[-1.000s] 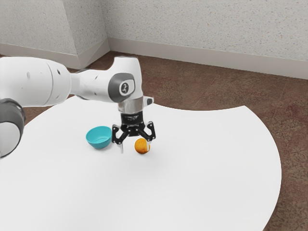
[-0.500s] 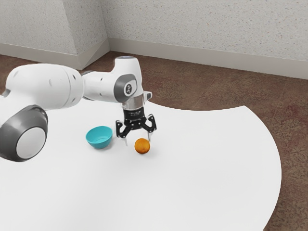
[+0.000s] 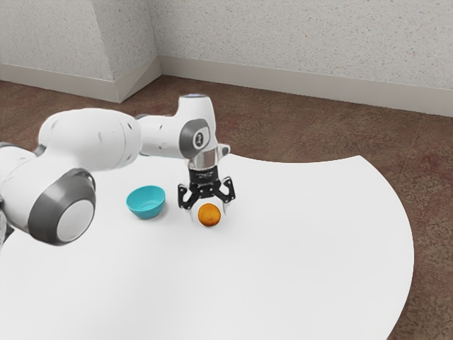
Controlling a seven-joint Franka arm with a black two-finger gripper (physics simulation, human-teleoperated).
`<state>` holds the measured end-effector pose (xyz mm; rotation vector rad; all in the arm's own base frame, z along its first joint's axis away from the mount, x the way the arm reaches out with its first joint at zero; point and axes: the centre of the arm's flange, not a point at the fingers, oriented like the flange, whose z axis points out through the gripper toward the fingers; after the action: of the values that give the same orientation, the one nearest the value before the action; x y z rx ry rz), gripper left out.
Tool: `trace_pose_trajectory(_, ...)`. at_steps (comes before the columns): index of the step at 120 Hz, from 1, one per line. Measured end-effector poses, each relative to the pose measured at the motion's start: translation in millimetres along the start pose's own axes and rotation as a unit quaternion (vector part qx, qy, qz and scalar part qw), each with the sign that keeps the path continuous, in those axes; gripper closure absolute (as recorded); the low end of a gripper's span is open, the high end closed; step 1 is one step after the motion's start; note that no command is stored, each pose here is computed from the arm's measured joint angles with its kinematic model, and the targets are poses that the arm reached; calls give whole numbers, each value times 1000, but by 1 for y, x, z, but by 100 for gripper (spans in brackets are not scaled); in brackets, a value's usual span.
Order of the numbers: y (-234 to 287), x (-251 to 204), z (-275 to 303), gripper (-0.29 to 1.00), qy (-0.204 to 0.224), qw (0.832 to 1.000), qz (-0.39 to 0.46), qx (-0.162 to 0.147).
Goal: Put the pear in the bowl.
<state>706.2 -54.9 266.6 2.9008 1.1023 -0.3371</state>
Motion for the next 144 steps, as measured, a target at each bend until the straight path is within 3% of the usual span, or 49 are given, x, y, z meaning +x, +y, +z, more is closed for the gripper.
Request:
trace_pose_trajectory(73, -6, 16, 13, 1, -10, 1000, 5, -3)
trace_pose_trajectory(98, -7, 18, 13, 27, -12, 1000, 8, -7)
trace_pose_trajectory(123, -7, 18, 10, 36, -10, 1000, 11, -7)
trace_pose_trajectory(144, -9, 22, -7, 52, 0, 1000, 12, -5)
